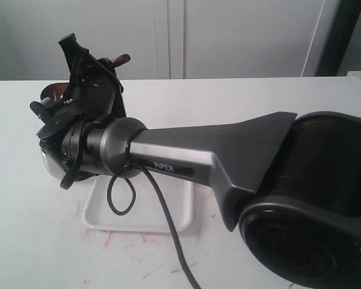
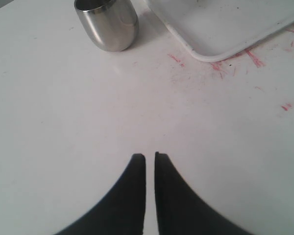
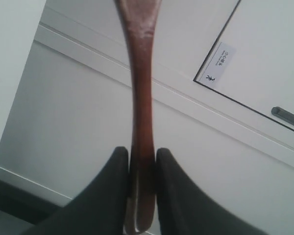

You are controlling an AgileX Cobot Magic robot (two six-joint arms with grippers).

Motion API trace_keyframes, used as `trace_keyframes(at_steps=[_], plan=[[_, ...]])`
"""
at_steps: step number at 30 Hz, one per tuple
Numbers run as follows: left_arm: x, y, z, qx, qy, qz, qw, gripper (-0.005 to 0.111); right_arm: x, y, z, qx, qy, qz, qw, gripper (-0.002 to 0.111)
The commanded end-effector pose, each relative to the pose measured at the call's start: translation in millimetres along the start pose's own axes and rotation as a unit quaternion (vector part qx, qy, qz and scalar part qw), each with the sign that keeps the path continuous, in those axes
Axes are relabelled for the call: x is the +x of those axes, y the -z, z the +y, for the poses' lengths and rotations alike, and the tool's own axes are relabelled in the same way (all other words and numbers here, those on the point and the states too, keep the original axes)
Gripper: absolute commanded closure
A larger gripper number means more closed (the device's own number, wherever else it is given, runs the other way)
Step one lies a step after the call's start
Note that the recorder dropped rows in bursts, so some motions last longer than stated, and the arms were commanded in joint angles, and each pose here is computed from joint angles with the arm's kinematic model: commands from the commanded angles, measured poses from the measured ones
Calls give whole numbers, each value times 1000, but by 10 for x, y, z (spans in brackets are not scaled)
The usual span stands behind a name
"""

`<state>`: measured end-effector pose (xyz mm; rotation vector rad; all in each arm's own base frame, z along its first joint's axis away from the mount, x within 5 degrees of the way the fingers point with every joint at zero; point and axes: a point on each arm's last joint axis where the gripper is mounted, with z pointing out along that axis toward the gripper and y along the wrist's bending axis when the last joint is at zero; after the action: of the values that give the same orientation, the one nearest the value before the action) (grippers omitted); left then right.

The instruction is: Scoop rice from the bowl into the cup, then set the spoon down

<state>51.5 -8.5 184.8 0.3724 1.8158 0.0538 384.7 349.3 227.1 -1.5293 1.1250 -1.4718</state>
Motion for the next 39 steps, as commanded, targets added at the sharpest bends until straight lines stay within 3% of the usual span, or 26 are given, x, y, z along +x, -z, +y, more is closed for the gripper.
trace_keyframes(at_steps=[1,16,20,26,33,36,39], plan=[[56,-8,-15,6,3,19,1000,92,36,-6,-20,8,-27,12,1000,108],[56,-8,-15,6,3,19,1000,92,-2,6,-23,7,-32,-4,999,108],[56,-8,-15,6,3,19,1000,92,-68,47,-32,9,1,-25,1000,108],[56,-8,-15,6,3,19,1000,92,-27,30,37,-28,-7,-9,1000,108],[56,-8,-15,6,3,19,1000,92,-49,38,36,-28,-17,-18,999,108],[56,-8,-15,6,3,19,1000,92,-19,38,36,-27,-87,1,996,108],[56,-8,-15,6,3,19,1000,92,77,56,-31,-17,-246,34,968,108]])
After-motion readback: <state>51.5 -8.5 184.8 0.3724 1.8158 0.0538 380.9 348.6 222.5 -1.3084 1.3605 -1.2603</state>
